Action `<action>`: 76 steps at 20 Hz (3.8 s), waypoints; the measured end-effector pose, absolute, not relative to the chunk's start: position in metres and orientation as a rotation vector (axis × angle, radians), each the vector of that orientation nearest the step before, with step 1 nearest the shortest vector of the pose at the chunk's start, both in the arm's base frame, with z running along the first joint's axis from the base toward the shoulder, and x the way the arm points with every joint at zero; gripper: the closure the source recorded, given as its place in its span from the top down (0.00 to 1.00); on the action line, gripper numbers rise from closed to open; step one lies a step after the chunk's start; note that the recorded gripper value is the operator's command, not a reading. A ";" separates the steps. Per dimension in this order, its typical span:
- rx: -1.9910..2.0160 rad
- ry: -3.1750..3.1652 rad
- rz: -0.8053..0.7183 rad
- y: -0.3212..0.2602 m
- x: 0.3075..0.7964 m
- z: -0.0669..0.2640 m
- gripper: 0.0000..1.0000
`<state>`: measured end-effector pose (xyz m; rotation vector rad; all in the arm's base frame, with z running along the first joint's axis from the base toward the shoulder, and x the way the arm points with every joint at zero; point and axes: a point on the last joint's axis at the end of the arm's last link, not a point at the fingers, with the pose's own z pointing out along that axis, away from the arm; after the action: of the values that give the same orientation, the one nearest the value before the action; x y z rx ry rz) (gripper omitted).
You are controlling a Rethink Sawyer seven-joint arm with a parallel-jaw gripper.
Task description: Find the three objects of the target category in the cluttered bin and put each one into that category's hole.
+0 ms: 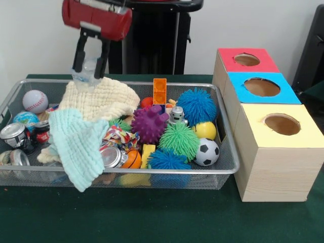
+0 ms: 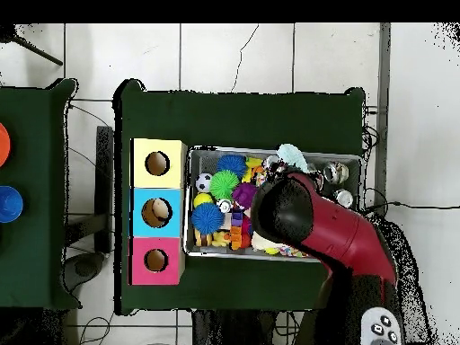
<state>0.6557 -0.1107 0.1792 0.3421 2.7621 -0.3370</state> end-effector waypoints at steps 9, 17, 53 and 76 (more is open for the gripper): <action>0.293 2.608 -0.377 -0.067 0.646 0.240 0.00; 0.433 2.643 -0.282 -0.028 0.612 0.231 0.00; 0.632 2.622 -0.159 0.135 0.557 0.206 0.00; 0.929 2.498 -0.148 0.161 0.589 0.213 0.00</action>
<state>0.5887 0.1606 0.2128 0.9291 2.4983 -0.1482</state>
